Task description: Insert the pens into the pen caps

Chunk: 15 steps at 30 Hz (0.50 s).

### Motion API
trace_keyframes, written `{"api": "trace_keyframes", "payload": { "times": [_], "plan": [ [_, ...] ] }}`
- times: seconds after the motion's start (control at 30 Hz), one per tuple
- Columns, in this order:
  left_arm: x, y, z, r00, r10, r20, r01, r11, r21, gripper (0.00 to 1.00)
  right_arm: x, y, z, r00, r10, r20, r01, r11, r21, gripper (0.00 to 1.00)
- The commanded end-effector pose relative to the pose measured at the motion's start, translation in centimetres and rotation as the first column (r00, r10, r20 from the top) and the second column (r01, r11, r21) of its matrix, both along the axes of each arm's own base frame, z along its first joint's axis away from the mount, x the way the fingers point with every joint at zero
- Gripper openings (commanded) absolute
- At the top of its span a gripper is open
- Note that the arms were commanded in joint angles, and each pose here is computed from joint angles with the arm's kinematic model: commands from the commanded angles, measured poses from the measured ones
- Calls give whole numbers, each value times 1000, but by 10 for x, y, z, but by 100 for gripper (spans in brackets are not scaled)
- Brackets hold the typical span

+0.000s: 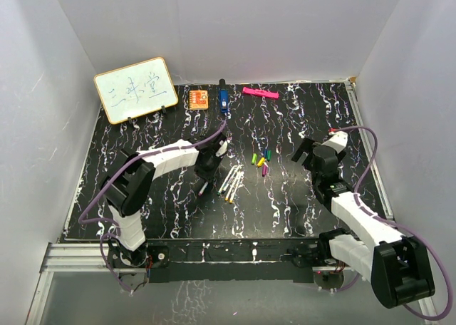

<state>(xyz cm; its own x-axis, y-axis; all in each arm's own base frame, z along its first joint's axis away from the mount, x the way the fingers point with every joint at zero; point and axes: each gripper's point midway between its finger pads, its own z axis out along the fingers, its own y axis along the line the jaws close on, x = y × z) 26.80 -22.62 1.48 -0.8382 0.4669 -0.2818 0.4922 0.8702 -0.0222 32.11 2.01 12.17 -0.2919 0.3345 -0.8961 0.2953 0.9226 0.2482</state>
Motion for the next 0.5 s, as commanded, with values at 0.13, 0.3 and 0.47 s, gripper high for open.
{"api": "trace_keyframes", "payload": {
  "times": [0.13, 0.3, 0.47],
  "plan": [
    [0, -11, 53, 995, -13, 97, 25, 991, -128, 0, 13, 28, 7, 992, 122, -26, -122, 992, 11, 78],
    [3, -23, 69, 989, -26, 144, 56, 976, -209, 0, 11, 53, -3, 980, 185, -77, -185, 983, -5, 63],
    [4, -32, 78, 981, -43, 187, 93, 958, -270, 0, 12, 77, -7, 967, 233, -106, -234, 972, -2, 55]
  ]
}}
